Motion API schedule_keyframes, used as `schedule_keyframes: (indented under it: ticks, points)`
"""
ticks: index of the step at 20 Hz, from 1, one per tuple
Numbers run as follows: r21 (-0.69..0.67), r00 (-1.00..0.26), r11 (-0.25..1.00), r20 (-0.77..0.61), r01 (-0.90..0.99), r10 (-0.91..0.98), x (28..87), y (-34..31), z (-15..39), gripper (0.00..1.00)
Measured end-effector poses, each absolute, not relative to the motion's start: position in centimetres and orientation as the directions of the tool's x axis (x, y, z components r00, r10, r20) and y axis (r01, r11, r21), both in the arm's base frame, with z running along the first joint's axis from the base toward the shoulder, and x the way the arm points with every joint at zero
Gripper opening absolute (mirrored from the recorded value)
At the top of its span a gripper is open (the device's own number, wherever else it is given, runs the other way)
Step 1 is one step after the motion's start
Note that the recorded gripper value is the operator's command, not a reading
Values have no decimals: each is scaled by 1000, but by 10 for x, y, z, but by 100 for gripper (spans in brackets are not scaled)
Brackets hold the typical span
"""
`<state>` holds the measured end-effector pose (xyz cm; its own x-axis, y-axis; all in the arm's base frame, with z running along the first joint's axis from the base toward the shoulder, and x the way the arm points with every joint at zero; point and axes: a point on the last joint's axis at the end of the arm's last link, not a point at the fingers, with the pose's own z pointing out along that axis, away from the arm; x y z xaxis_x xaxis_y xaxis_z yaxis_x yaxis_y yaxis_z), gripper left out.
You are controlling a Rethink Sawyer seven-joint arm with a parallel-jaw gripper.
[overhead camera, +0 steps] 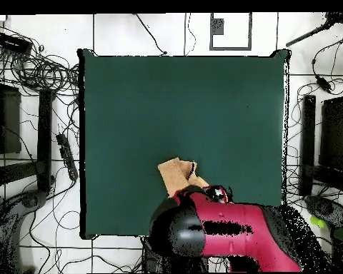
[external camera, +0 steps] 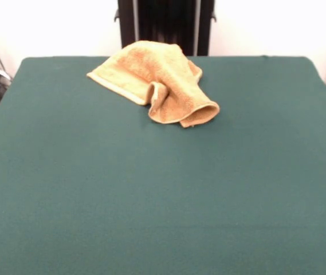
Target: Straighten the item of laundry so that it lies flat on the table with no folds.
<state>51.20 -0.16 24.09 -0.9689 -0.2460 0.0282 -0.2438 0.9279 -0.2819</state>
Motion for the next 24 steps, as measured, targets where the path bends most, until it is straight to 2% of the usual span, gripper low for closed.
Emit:
schedule_keyframes:
  ticks: [8, 13, 18, 24]
  points:
    - [-336, -984, 926, 45, -175, -170, 520, 24, 182, 100]
    - [-337, -993, 935, 1, -108, -115, 528, 26, 149, 100]
    - [-294, -989, 951, -82, -93, -122, 538, 14, 97, 100]
    - [-252, -987, 965, -119, -80, -112, 537, 1, 61, 100]
